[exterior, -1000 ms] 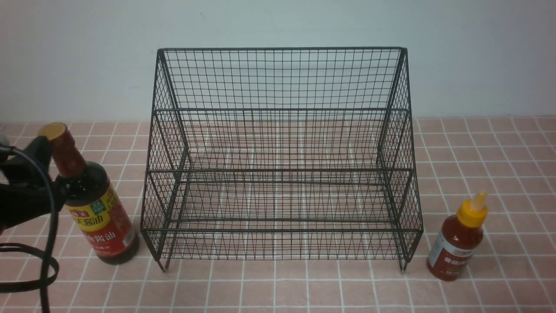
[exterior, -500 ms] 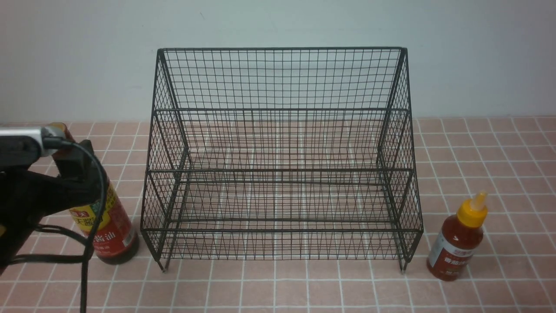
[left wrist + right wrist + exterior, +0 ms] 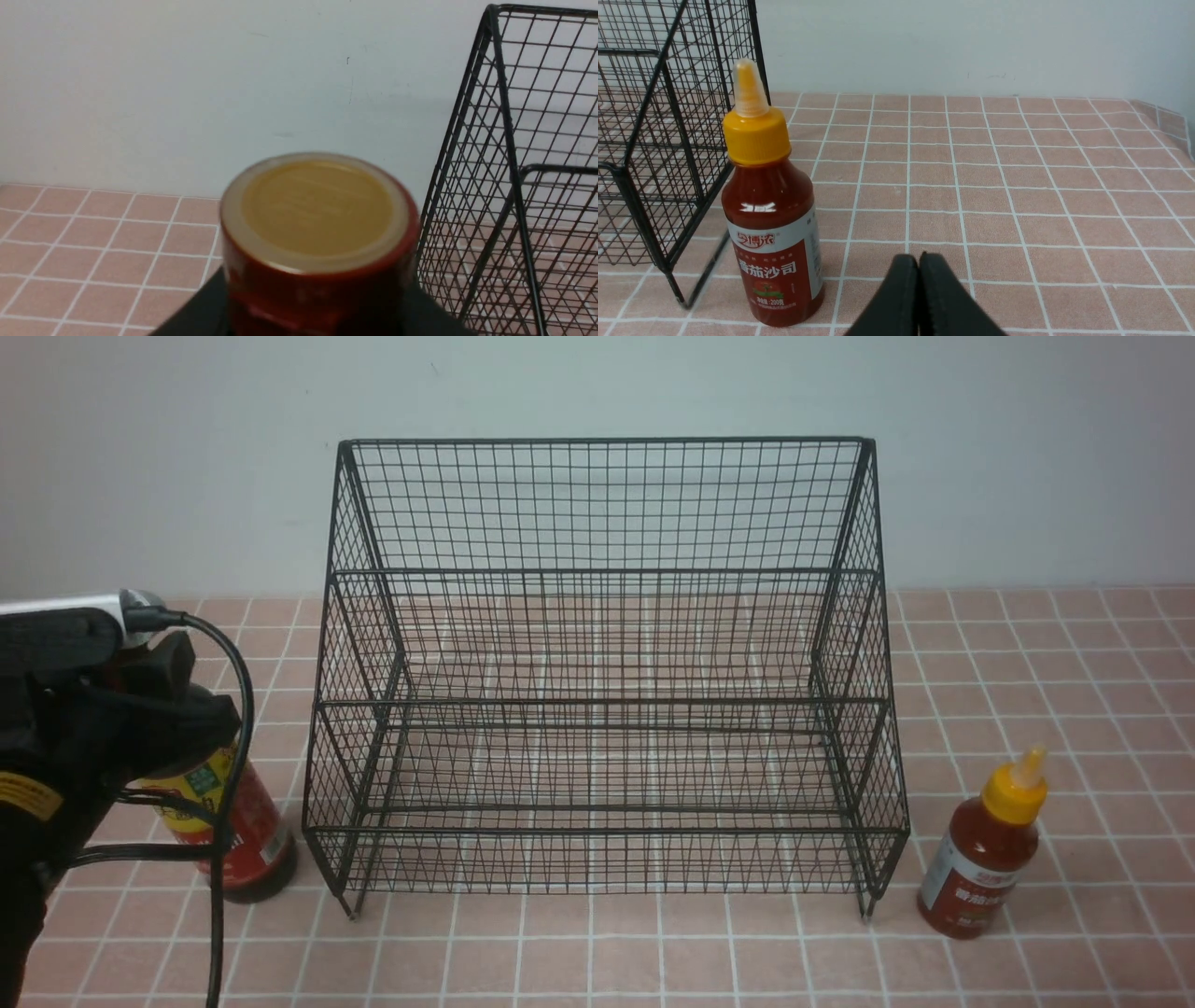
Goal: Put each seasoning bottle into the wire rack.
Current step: Use the left arm to grab the condiment bottle closest to it, then use the left arm to put the condiment bottle back on the shelf
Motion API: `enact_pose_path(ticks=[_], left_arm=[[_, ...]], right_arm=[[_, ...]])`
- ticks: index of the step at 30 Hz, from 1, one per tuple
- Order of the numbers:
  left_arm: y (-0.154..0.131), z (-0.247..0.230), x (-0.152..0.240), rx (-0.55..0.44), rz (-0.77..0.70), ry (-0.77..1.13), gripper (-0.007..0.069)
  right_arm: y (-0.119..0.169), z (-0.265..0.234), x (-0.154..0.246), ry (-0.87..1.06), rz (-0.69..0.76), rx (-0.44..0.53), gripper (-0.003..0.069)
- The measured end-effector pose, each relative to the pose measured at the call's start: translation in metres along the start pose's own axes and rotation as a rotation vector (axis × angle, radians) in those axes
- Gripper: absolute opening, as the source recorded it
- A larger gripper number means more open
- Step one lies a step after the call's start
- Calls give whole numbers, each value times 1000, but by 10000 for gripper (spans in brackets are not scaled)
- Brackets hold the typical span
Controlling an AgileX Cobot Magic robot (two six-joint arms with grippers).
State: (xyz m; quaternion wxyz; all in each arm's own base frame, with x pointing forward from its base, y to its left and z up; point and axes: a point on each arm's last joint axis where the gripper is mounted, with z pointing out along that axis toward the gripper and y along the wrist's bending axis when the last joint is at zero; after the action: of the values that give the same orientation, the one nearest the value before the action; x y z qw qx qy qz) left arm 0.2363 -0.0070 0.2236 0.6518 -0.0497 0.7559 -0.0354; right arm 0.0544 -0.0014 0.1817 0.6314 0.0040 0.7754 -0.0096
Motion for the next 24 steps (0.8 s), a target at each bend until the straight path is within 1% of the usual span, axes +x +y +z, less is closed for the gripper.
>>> enact_pose_path(ticks=[3, 7, 12, 13, 16, 17, 18, 21, 23, 24], left_arm=[[-2, -7, -4, 18, 2, 5, 257], [-5, -21, -27, 39, 8, -57, 257], [-15, -38, -89, 86, 53, -208, 257], [-15, -39, -93, 87, 50, -217, 257], [-23, -49, -140, 120, 56, -295, 257], [-23, -50, -139, 120, 50, -291, 257], [-27, -53, -156, 137, 35, -319, 257], [-36, -58, -176, 186, 5, -352, 257], [-41, -60, -182, 214, -4, -365, 257], [-49, -60, -188, 257, -10, -371, 257]], right_arm=[[0, 0, 0, 0, 0, 0, -9], [0, 0, 0, 0, 0, 0, -9], [0, 0, 0, 0, 0, 0, -9], [0, 0, 0, 0, 0, 0, -9], [0, 0, 0, 0, 0, 0, -9], [0, 0, 0, 0, 0, 0, -9], [0, 0, 0, 0, 0, 0, -9], [0, 0, 0, 0, 0, 0, -9], [0, 0, 0, 0, 0, 0, -9], [0, 0, 0, 0, 0, 0, -9]])
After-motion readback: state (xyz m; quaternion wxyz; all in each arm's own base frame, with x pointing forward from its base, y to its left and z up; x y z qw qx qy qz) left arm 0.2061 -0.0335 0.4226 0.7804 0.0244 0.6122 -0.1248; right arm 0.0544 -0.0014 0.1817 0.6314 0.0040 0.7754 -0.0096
